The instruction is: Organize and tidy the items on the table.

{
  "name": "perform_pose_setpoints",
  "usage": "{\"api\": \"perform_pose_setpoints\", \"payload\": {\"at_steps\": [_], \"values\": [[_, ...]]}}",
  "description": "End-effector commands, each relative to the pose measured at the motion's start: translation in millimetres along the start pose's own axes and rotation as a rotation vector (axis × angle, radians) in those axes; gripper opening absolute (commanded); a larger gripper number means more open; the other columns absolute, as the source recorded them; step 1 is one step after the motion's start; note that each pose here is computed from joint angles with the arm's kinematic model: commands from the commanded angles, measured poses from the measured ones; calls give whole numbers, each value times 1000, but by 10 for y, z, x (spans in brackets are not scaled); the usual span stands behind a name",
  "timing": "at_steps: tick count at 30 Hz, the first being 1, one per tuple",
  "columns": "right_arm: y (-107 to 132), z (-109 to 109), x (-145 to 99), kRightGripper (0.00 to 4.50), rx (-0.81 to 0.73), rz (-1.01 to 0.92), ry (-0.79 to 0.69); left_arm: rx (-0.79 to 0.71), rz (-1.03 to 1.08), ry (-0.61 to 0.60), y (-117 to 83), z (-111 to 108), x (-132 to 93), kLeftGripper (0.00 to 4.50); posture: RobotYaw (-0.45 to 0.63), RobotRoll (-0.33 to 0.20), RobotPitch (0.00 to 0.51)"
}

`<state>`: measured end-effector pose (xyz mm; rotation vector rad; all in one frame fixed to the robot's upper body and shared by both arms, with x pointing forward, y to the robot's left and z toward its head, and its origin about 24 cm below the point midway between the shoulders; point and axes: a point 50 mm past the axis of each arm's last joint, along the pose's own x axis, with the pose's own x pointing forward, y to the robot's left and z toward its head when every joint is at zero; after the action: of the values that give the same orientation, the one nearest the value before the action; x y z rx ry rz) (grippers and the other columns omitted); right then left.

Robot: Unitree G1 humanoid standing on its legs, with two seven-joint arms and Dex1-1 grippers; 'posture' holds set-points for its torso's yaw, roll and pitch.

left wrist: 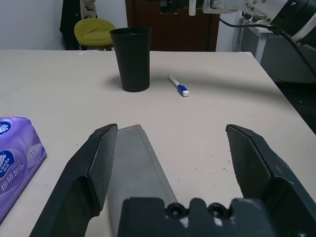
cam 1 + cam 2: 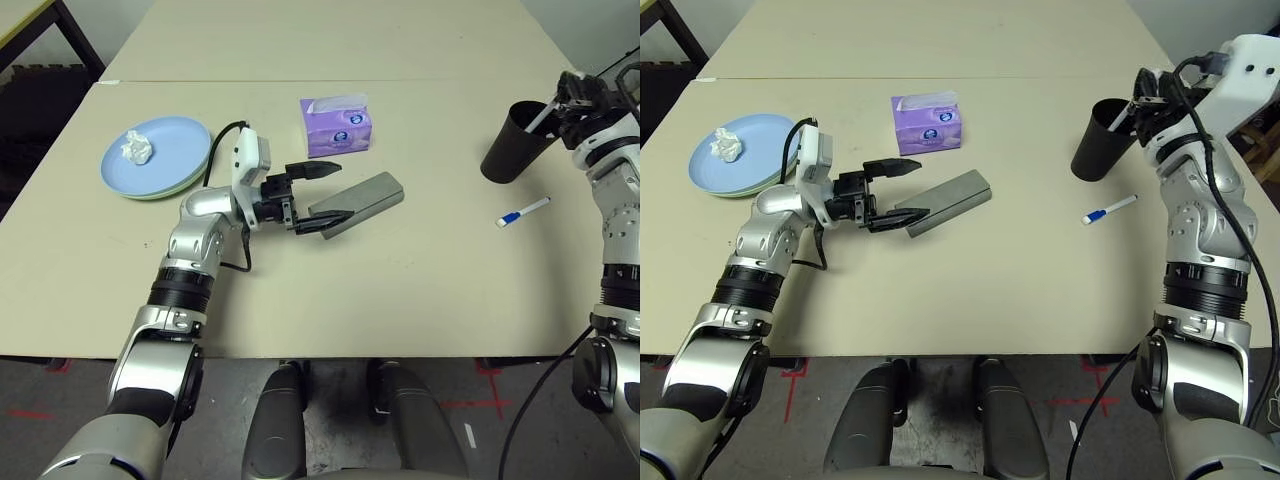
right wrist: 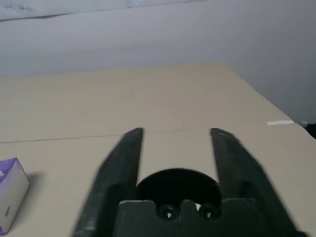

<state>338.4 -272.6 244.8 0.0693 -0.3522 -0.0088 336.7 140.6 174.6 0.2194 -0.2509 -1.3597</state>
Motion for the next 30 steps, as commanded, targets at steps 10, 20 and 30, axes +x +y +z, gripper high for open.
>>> {"api": "perform_pose_setpoints", "payload": {"at_steps": [10, 20, 30], "values": [[325, -3, -178, 4464, -161, 805, 143, 11, -16, 11, 2, -1, 18, 4500, 91, 0, 206], [79, -310, -207, 4464, -651, 1159, 621, 16, -6, 10, -5, 6, -1, 4500, 110, 0, 216], [76, -326, -67, 4464, -1006, 1374, 727, 9, -9, 14, -16, 7, -8, 4500, 114, 0, 230]]}}
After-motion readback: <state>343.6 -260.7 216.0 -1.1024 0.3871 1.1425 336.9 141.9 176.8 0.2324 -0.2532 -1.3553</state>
